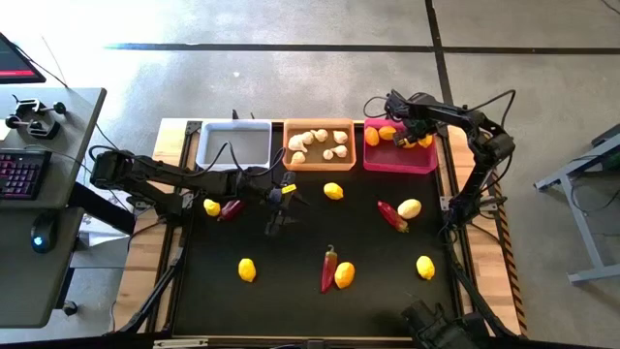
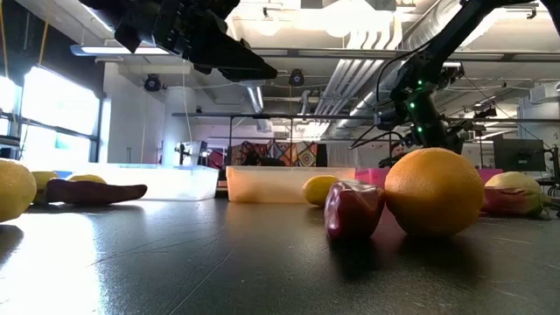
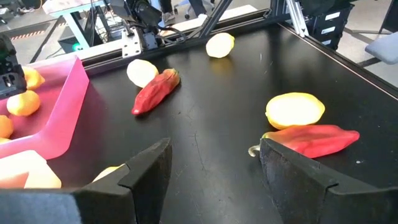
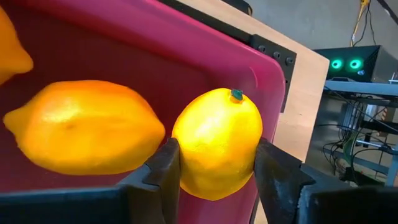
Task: Sort produce into baskets
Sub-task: Put the yellow lemon into the pink bin, then put the orange lemon into the pink bin
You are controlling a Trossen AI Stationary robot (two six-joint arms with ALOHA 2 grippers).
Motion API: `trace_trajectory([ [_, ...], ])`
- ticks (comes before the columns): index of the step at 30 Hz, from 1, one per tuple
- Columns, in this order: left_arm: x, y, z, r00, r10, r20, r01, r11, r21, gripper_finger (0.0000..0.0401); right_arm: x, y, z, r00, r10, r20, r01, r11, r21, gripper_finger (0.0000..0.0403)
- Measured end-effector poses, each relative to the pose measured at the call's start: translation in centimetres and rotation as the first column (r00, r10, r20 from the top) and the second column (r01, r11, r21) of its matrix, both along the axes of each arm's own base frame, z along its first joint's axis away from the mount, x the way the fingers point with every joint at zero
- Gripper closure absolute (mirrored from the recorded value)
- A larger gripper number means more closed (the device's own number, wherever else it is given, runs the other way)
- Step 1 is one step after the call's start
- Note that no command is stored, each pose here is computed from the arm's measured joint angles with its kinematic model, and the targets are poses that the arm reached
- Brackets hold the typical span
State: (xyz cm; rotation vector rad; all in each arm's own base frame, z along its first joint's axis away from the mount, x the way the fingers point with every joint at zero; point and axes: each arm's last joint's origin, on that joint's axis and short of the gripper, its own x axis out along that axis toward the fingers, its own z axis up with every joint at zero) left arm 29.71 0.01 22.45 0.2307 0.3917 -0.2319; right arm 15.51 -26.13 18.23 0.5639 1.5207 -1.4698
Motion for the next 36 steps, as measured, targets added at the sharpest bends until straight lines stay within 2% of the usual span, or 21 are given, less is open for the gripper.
trace_trajectory([
  [4, 0.0, 0.0, 0.0, 1.0, 0.0, 0.0, 0.0, 1.0, 0.0, 0.017, -0.1, -0.2, 0.0, 1.0, -0.002, 0.006, 0.003, 1.0, -0.01, 0.024],
  [14, 0.0, 0.0, 0.0, 1.0, 0.0, 0.0, 0.0, 1.0, 0.0, 0.017, -0.1, -0.7, -0.1, 0.999, 0.012, 0.05, -0.011, 1.0, -0.014, 0.0173],
  [23, 0.0, 0.0, 0.0, 1.0, 0.0, 0.0, 0.0, 1.0, 0.0, 0.017, -0.1, -0.6, -0.1, 0.998, 0.011, 0.06, -0.011, 1.0, 0.0, 0.0164],
  [27, 0.0, 0.0, 0.0, 1.0, 0.008, -0.003, -0.008, 1.0, -0.017, 0.017, -0.1, -0.1, 0.5, 0.997, 0.058, 0.044, -0.059, 0.998, 0.025, 0.0178],
  [29, 0.0, 0.0, 0.0, 1.0, 0.017, -0.008, -0.017, 0.999, -0.037, 0.017, -0.1, 0.6, 1.5, 0.992, 0.114, 0.058, -0.117, 0.991, 0.061, 0.0196],
  [31, 0.0, 0.0, 0.0, 1.0, 0.021, -0.01, -0.022, 0.999, -0.047, 0.017, -0.2, 1.5, 2.8, 0.988, 0.14, 0.067, -0.144, 0.988, 0.055, 0.0219],
  [33, 0.0, 0.0, 0.0, 1.0, 0.022, -0.009, -0.023, 0.999, -0.044, 0.017, -0.3, 2.6, 4.7, 0.983, 0.165, 0.076, -0.165, 0.986, -0.005, 0.0248],
  [36, 0.1, 0.2, 0.1, 0.998, 0.065, 0.005, -0.065, 0.998, 0.0, 0.017, -0.1, 4.5, 7.0, 0.967, 0.219, 0.133, -0.199, 0.969, -0.146, 0.03],
])
